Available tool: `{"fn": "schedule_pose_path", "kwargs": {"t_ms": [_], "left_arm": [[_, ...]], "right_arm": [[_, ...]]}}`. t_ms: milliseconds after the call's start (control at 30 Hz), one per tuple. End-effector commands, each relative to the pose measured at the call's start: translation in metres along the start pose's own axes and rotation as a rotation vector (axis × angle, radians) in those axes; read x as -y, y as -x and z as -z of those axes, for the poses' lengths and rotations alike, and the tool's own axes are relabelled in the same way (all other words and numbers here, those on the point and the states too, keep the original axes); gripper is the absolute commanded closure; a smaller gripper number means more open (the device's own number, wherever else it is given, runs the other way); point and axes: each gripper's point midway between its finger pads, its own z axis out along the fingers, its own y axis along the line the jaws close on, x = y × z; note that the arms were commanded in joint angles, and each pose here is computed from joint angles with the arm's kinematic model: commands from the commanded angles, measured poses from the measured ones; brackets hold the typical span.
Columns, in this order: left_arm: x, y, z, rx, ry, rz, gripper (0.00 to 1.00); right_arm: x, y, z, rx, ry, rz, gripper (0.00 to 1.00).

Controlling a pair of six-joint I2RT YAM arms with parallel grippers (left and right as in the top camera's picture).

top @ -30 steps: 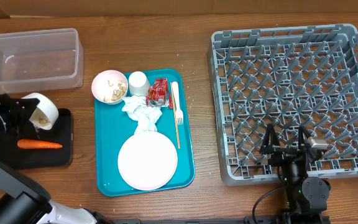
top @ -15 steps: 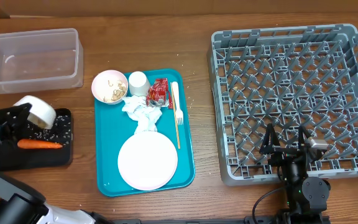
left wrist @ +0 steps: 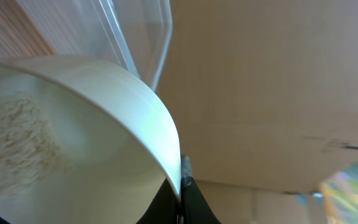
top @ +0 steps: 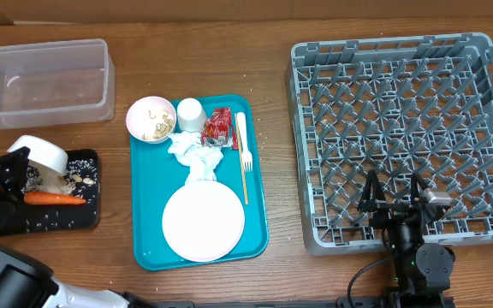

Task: Sort waste into correct bins and load items into the dishwasher rack
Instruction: 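Tip the white bowl over the black tray to dump the rice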

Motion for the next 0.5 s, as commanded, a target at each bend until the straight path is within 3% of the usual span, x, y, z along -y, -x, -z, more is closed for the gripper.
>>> {"fn": "schedule_pose_path", "kwargs": {"t_ms": [0,467], "left_arm": [[0.0024,-0.0027,-0.0013,-0.037,-0.115,0.083,0.96],[-0.0025,-0.0056,-0.0008,-0.039,-0.093,0.197,0.96]], "right_arm": [[-0.0018,-0.0014,0.0000,0.005,0.012,0.007,0.00],[-0.0018,-0.0012,0.0000,0.005,0.012,0.007,0.00]]}}
